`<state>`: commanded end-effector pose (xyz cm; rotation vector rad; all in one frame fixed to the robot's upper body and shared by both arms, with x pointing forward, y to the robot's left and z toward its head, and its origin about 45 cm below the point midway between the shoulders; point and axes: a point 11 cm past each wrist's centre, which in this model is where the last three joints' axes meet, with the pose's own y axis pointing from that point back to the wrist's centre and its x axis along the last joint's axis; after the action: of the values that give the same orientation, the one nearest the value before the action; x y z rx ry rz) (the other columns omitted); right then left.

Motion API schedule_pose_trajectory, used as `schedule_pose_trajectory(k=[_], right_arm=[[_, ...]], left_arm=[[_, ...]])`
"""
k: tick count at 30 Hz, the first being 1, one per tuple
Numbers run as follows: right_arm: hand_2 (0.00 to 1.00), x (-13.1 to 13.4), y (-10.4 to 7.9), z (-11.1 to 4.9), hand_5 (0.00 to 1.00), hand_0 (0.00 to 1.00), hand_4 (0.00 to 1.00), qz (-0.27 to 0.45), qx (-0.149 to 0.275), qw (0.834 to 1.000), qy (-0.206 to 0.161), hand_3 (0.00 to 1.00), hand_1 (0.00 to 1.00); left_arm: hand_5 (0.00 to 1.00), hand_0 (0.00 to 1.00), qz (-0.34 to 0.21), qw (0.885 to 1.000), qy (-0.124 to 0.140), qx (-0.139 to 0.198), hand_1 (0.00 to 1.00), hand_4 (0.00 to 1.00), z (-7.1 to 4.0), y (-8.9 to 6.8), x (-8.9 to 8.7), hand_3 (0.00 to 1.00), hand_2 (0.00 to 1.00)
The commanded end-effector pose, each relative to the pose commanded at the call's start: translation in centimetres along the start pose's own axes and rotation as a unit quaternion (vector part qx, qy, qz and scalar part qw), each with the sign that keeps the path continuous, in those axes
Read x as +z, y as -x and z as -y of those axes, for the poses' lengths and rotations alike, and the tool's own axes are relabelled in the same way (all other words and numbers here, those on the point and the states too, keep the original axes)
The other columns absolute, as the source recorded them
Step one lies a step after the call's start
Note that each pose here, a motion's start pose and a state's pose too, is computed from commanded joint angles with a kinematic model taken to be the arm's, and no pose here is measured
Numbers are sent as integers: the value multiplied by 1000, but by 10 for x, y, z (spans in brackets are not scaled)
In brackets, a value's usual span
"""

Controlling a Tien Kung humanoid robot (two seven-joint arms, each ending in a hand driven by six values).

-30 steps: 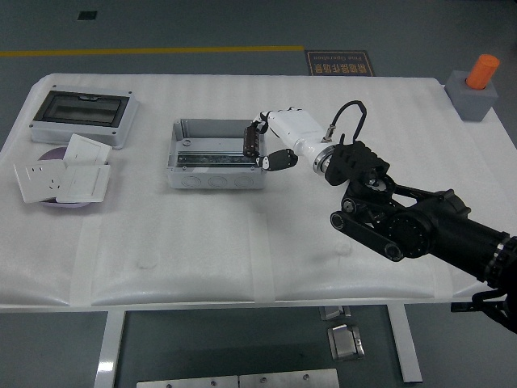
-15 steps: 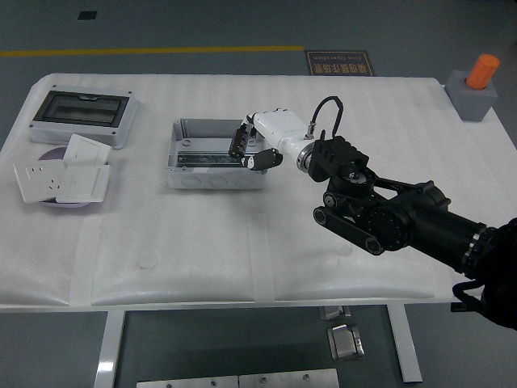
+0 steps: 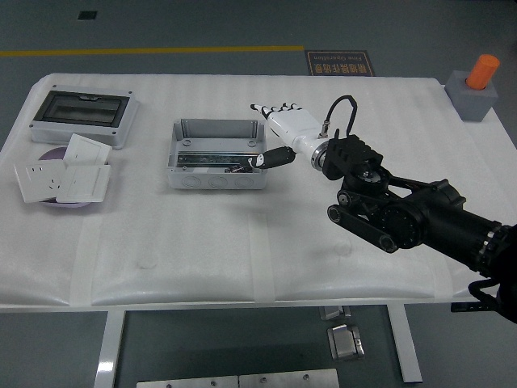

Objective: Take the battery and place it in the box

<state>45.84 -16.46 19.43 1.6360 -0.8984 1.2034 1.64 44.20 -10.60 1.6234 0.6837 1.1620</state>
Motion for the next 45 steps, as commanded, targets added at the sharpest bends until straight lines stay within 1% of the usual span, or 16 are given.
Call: schedule_pose_trajectory(k=[2, 4, 9, 10, 12, 15, 16, 21, 22, 30, 38, 45], right_arm=[[927, 20, 5, -7, 703, 998, 998, -15, -9, 1000, 14, 998, 925], [908, 43, 12, -16, 702, 998, 998, -33, -22, 999, 30, 998, 914], [908, 96, 25, -40, 702, 998, 998, -74, -51, 994, 69, 998, 914], [867, 106, 26, -44, 700, 998, 998, -82, -56, 992, 77, 978, 891], [867, 120, 27, -51, 700, 998, 998, -92, -62, 990, 87, 978, 891], [867, 131, 27, -57, 700, 998, 998, -100, -66, 988, 95, 978, 891], [840, 134, 27, -59, 688, 989, 998, -102, -67, 988, 97, 947, 863], [840, 144, 29, -64, 688, 989, 998, -109, -73, 986, 103, 947, 863], [828, 145, 30, -64, 676, 975, 998, -110, -74, 986, 103, 930, 849], [824, 149, 39, -69, 675, 966, 998, -114, -85, 984, 104, 916, 843], [818, 142, 35, -63, 660, 959, 998, -113, -77, 986, 97, 918, 843], [816, 136, 39, -59, 651, 956, 998, -114, -79, 986, 91, 910, 842]], left_arm=[[475, 593, -2, 1000, -1, 0, 617, 575, 0, 1, -1, 626, 506], [474, 593, -3, 1000, -2, -1, 617, 580, 0, 2, -2, 627, 506], [474, 593, -5, 1000, -1, 0, 617, 580, 0, 2, -2, 627, 506], [472, 592, -5, 1000, -1, 0, 617, 577, 0, 2, -2, 626, 506], [472, 592, -5, 1000, 0, 0, 617, 577, 0, 1, -2, 626, 506], [472, 592, -5, 1000, 1, 1, 617, 577, 0, 1, -1, 626, 506], [460, 593, -5, 1000, 1, 1, 617, 544, 0, 1, -1, 622, 504], [460, 593, -5, 1000, 3, 1, 617, 544, 0, 1, 0, 622, 504], [460, 593, -5, 1000, 3, 1, 617, 533, 0, 1, 0, 622, 504], [458, 592, -4, 1000, 4, 1, 616, 528, 0, 0, 0, 622, 504], [458, 592, -2, 1000, 6, 1, 616, 526, 0, 0, 2, 622, 504], [460, 592, -1, 1000, 8, 1, 616, 523, 0, 0, 3, 622, 504]])
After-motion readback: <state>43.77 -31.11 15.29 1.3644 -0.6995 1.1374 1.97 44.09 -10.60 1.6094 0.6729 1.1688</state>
